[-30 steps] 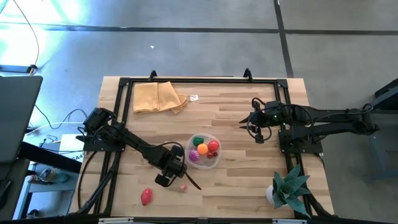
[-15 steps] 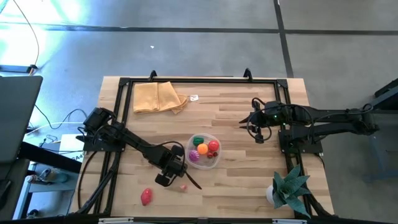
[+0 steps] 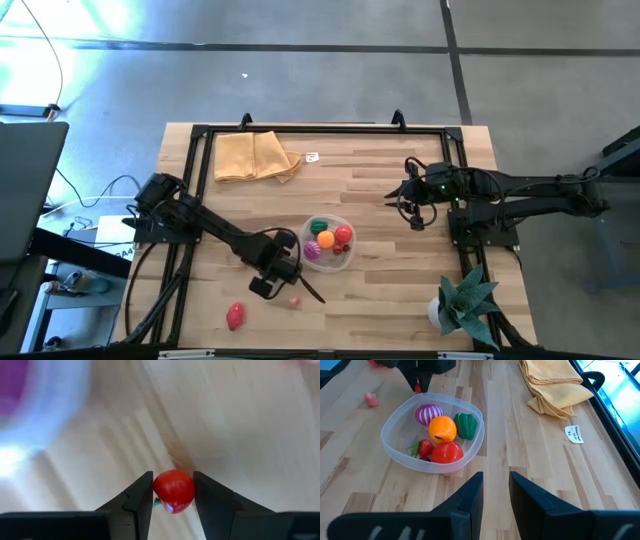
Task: Pick and placing Produce into tupperware
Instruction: Put the red cherry into the transparent bin
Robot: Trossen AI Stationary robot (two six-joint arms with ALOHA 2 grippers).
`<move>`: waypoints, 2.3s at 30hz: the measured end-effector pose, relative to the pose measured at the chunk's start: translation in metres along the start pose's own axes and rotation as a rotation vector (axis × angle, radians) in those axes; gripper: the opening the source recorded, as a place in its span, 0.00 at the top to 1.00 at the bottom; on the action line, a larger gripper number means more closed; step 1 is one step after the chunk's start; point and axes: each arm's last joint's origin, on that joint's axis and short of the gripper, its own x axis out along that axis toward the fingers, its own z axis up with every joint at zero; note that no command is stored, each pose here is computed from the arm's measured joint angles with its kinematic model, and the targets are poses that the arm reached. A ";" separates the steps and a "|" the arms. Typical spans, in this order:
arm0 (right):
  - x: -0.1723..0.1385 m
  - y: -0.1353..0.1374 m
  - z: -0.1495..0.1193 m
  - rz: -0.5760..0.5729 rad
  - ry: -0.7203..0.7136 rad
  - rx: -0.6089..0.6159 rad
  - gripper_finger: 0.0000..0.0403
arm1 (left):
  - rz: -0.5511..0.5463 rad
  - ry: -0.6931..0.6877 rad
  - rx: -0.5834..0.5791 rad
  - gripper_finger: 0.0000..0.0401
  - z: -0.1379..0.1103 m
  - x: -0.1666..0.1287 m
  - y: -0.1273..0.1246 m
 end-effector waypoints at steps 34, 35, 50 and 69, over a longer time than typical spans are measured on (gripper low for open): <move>0.000 0.000 0.000 0.000 0.001 0.000 0.79 | 0.110 -0.121 0.093 0.71 0.050 -0.057 0.117; 0.000 0.000 0.000 0.000 0.000 0.000 0.79 | 0.104 -0.121 0.093 0.71 0.051 -0.054 0.119; 0.000 0.000 0.000 0.000 0.000 0.000 0.79 | 0.064 -0.084 0.058 0.72 0.041 -0.024 0.122; 0.000 0.000 0.000 0.000 0.000 0.000 0.79 | 0.066 -0.089 0.051 0.72 0.041 -0.023 0.122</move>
